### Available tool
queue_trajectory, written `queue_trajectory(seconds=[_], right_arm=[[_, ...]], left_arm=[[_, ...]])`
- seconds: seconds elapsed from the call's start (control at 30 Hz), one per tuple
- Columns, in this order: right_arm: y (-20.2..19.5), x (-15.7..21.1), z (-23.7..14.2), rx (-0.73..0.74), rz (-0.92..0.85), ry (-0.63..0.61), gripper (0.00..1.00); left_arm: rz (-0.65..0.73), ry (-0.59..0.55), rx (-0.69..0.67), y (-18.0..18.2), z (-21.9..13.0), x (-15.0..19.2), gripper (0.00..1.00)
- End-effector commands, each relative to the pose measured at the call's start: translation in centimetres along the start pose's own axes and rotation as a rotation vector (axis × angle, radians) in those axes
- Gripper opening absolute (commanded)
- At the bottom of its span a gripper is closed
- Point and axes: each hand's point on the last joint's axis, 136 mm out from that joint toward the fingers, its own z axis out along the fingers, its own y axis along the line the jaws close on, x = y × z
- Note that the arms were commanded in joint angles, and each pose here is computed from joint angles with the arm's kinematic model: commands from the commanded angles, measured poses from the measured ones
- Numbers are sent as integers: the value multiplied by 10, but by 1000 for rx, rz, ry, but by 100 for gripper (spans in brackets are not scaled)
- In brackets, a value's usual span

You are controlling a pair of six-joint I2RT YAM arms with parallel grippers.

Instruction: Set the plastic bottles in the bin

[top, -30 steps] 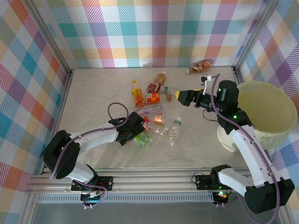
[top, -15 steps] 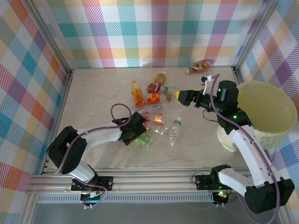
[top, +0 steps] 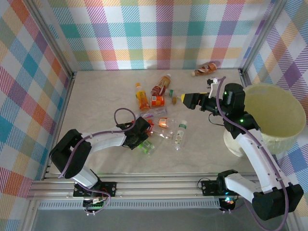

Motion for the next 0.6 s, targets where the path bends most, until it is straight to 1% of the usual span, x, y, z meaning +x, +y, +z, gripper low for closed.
queue_trajectory(seconds=[0.0, 0.13, 0.3, 0.47, 0.57], right_arm=[[-2, 3, 5, -1, -9, 8, 100], [-6, 0, 6, 17, -8, -16, 100], [-6, 0, 9, 4, -14, -20, 100], [-7, 2, 11, -6, -19, -25, 100], [2, 3, 13, -66, -40, -20, 100]], left_arm=[[42, -43, 46, -4, -11, -8, 56], [93, -91, 82, -9, -25, -14, 52], [185, -162, 351, -48, -54, -22, 53], [275, -264, 520, -74, -96, -36, 53], [335, -311, 637, -96, -125, -41, 53]])
